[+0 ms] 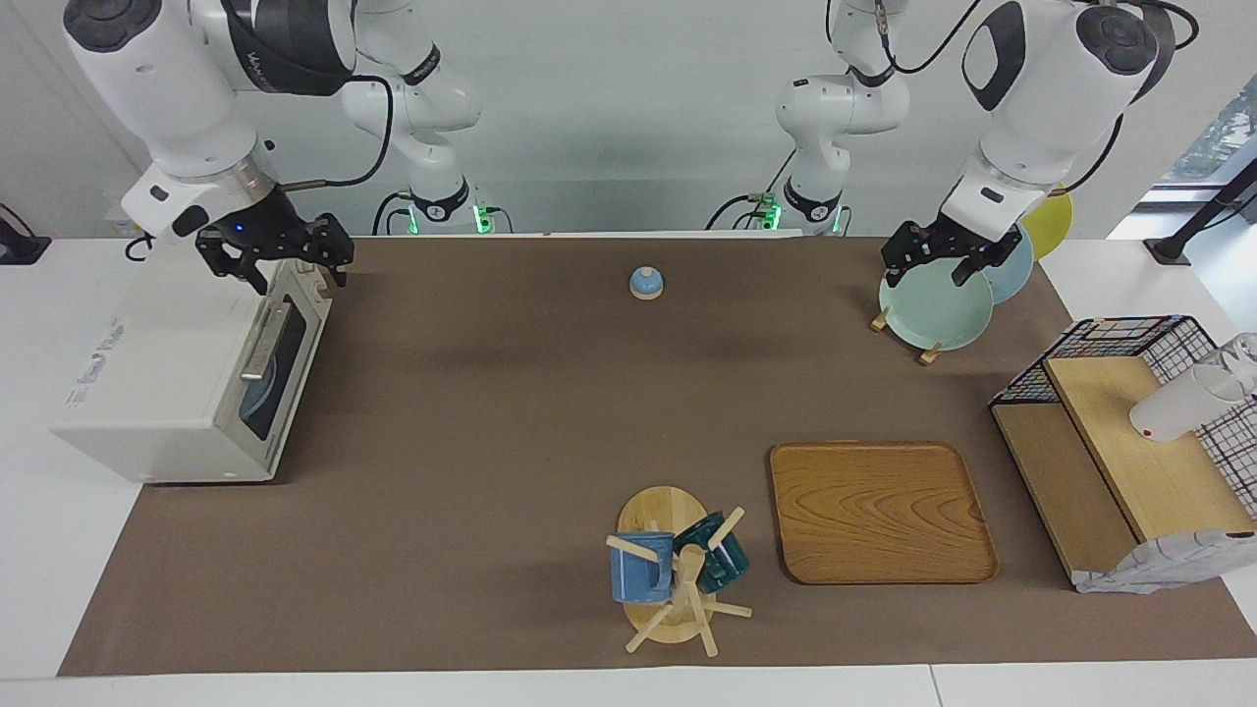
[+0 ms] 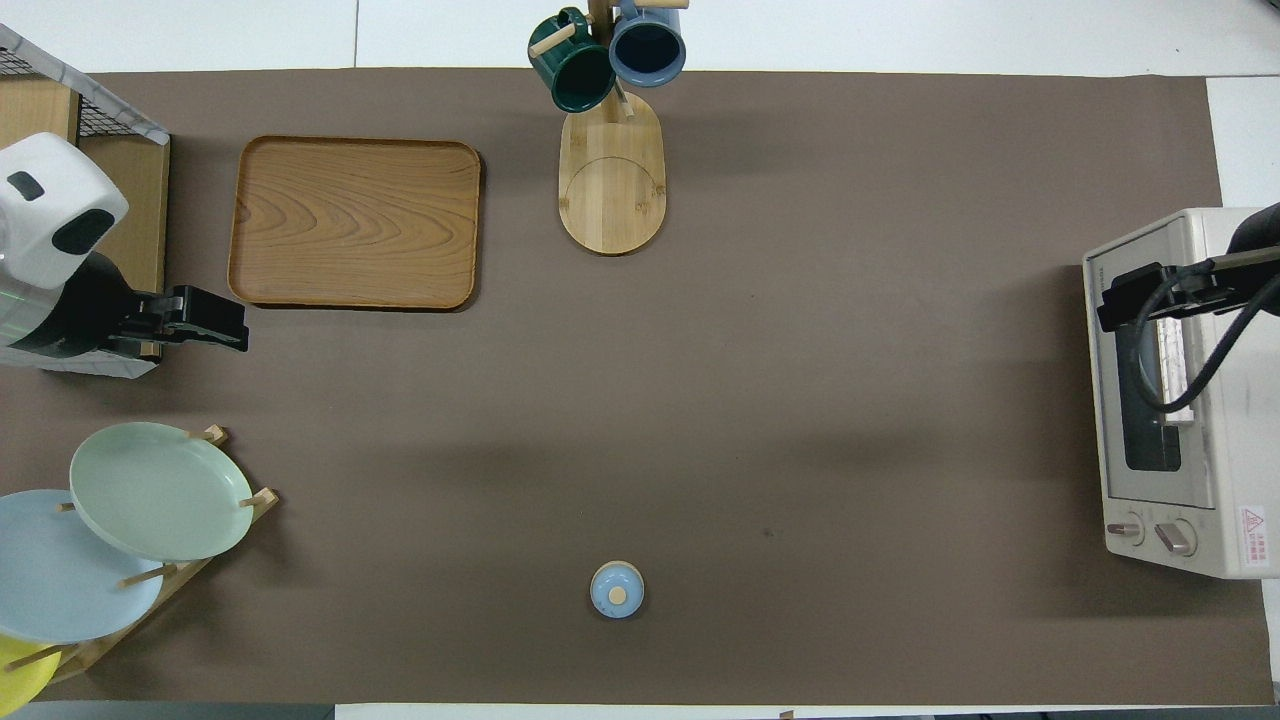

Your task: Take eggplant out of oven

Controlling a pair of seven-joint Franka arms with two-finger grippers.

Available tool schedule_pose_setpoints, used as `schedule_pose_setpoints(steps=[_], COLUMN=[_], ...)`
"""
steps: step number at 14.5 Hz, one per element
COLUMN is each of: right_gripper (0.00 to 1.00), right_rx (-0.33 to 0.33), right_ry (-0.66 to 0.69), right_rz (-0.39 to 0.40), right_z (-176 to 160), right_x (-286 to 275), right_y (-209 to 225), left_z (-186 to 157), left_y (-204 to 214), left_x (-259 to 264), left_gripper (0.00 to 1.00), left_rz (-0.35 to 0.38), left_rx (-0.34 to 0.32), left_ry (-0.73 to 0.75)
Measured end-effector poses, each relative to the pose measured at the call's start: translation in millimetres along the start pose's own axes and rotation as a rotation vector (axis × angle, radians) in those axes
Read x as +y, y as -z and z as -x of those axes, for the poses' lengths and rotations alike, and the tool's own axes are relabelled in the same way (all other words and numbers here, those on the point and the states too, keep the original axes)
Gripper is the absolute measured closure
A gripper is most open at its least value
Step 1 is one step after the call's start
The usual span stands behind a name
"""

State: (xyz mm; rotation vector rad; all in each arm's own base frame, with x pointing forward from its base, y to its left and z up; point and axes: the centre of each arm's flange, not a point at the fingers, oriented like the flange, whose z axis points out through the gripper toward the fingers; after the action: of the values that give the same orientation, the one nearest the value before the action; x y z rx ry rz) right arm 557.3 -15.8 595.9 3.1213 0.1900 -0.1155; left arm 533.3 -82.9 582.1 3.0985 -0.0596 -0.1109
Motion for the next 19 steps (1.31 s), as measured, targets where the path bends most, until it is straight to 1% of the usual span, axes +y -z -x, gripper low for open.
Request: schedule_pose_setpoints(steps=[7, 10, 11, 13, 15, 16, 17, 19], right_gripper=[0.0, 0.03, 0.09, 0.33, 0.54, 0.63, 0.76, 0.96], right_rx=[-0.001, -0.004, -0.007, 0.004, 0.02, 0.025, 0.023, 0.006], right_ry=[0.003, 0.026, 0.039, 0.071, 0.092, 0.079, 0.05, -0.04], right_rz=[0.007, 0.014, 0.021, 0.033, 0.038, 0.04, 0.044, 0.052], right_z=[0, 0, 0, -2, -3, -3, -3, -1], right_x=[-1, -1, 0, 4, 16, 24, 31, 45], right_y=[0, -1, -2, -8, -17, -25, -35, -60], left_z=[0, 0, 0, 0, 0, 0, 0, 0], left_y=[0, 0, 0, 0, 0, 0, 0, 0], left_x=[0, 0, 0, 0, 0, 0, 0, 0], left_gripper=[0.0, 0.0, 0.0, 0.0, 0.0, 0.0, 0.0, 0.0], left_rz=[0.0, 0.0, 0.0, 0.0, 0.0, 0.0, 0.0, 0.0], left_rx=[0.0, 0.0, 0.0, 0.0, 0.0, 0.0, 0.0, 0.0], left_ry=[0.0, 0.0, 0.0, 0.0, 0.0, 0.0, 0.0, 0.0])
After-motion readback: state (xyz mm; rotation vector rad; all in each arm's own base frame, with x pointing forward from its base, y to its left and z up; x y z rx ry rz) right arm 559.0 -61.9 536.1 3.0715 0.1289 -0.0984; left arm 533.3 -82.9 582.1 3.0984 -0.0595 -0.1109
